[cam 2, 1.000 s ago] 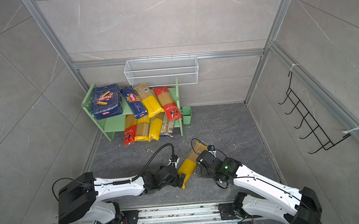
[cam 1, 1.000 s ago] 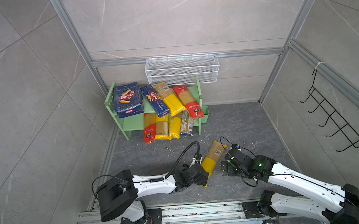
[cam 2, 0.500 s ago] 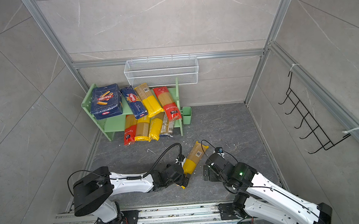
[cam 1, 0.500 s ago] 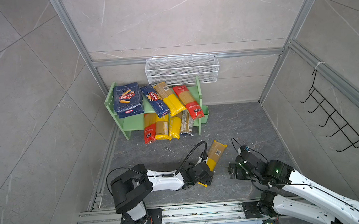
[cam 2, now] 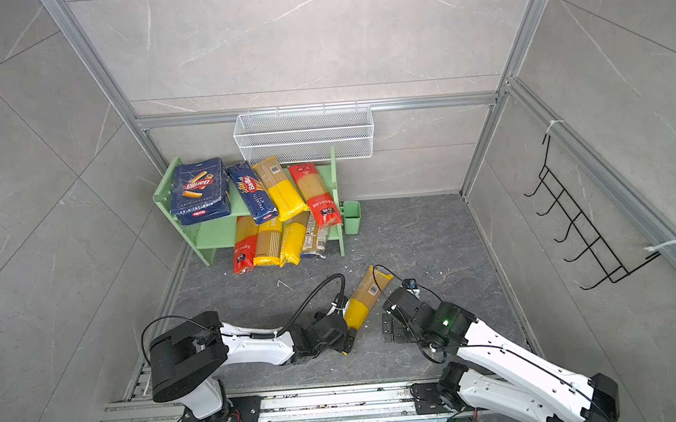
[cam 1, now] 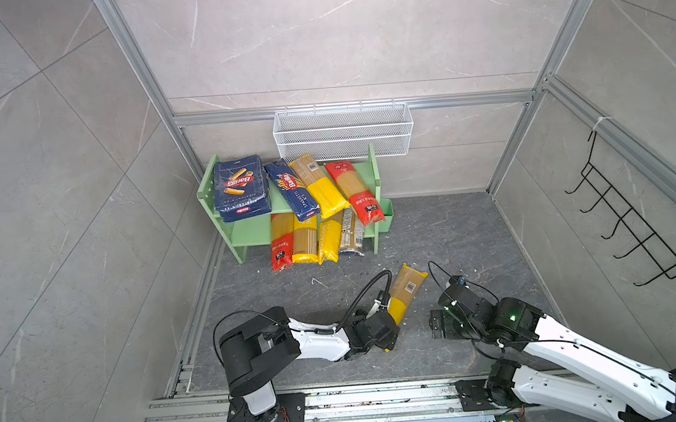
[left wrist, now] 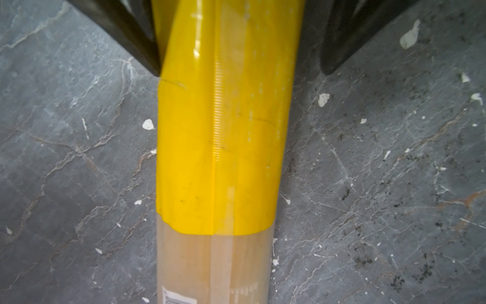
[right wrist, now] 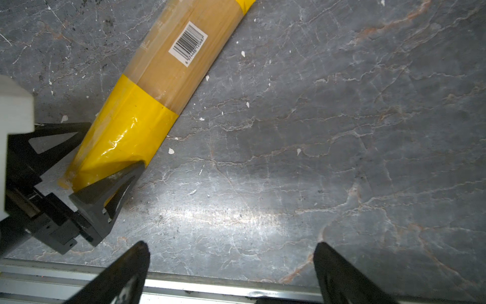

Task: Arrange pasta packages on shelves
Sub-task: Pick up the pasta bag from the center of the table.

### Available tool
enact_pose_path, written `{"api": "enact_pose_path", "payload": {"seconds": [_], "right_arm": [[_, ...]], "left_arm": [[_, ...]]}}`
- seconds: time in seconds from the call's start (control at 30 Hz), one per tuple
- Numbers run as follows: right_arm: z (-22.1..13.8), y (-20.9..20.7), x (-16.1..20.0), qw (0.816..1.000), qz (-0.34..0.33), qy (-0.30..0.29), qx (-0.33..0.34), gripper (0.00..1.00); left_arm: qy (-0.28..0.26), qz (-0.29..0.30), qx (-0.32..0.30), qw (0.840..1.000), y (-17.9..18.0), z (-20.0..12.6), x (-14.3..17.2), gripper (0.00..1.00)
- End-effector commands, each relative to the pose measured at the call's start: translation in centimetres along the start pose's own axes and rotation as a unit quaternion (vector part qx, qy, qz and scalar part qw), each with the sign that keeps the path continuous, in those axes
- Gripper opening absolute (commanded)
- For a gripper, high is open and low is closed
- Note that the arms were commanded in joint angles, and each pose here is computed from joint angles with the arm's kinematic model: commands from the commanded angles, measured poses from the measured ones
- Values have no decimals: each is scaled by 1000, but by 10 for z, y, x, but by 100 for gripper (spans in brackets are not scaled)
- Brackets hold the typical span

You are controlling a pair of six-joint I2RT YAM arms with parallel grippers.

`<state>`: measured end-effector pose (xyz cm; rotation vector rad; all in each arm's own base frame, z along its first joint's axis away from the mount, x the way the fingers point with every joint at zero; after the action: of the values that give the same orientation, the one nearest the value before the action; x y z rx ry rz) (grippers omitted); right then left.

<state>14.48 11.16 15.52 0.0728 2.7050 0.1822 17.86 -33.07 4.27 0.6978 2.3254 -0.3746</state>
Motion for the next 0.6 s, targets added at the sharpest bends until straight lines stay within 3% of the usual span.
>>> {"api": "enact_pose_path", "payload": {"seconds": [0.0,0.07,0.17,0.33,0.5,0.57], "right_arm": [[-10,4,-8,1000,-1,-9,-9,100],[-14,4,-10,1000,-2,-13,-7,100],[-18,2,-12,1000,-4,-16,-4,99],[-20,3,-13,1000,-6,-19,-6,100],[-26,3,-15,1000,-6,-25,-14,100],[-29,4,-17,999,-7,-30,-17,99]], "left_arm": [[63,-1,-27,998,17,7,42,77],[63,-2,-31,998,18,6,46,67],[64,-3,-35,997,19,5,51,35],[64,-2,-38,997,20,3,55,28],[58,-5,-45,997,22,1,52,0],[53,-6,-50,997,24,-2,50,0]]}}
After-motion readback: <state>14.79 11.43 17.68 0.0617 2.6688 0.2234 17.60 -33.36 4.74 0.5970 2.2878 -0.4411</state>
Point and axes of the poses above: each gripper's point midway between its finger pads, its own z axis out along the fingers, its own y axis along the line the jaws close on, x = y × z, the point moved 3 cm from there along -z, back along the fingers, and after that the axes turned 2 degrees about z, right-handed, at the moved point
